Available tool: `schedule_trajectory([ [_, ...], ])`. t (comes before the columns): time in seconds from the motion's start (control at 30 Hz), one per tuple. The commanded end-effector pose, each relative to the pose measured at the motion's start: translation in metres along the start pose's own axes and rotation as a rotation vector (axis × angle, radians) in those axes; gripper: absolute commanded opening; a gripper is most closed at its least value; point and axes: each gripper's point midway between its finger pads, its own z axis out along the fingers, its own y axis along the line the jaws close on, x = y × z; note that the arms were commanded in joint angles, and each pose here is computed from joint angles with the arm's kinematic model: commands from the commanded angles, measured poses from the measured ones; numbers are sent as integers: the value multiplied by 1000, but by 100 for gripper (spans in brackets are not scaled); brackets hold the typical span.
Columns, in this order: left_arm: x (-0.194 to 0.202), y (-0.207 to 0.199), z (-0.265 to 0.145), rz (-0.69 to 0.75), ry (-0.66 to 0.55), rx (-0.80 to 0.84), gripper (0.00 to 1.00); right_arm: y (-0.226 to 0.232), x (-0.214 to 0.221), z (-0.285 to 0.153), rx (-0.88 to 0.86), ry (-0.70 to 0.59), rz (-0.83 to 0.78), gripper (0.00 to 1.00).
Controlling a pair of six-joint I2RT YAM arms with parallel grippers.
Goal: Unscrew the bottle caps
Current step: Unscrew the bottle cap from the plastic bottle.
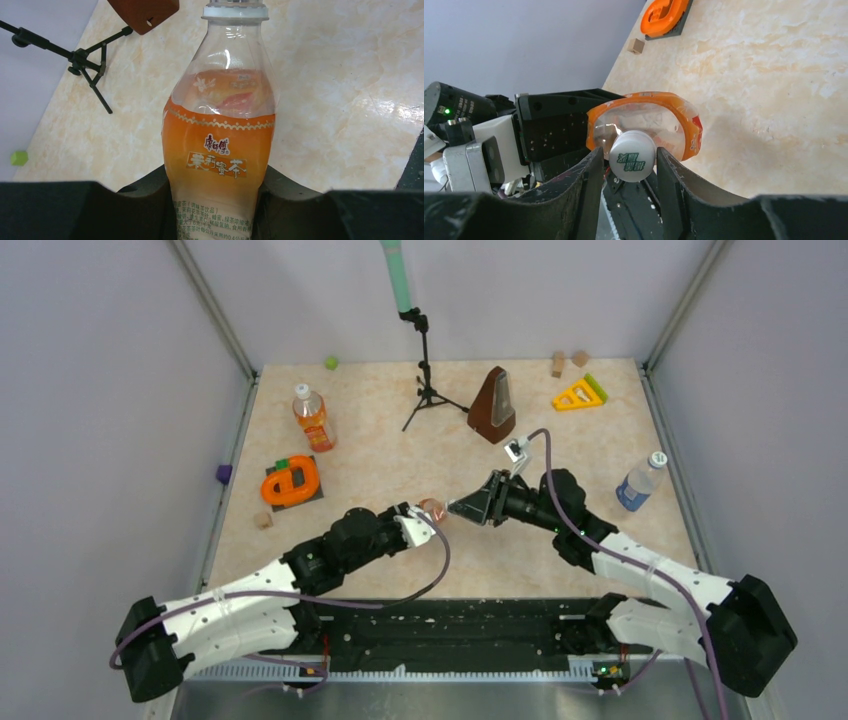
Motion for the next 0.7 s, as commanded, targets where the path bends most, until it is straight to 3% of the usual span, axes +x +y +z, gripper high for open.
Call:
schedule_trajectory([
  [0.0,-27,11,4,-38,-50,-24,0,15,-9,2,-45,6,-51,44],
  [0.5,-24,13,-2,-21,-46,-35,0,12,-16,2,-17,-34,-43,44],
  [0.67,-25,11,-1,-19,-50,-22,0,12,-14,3,-24,-30,-42,34],
])
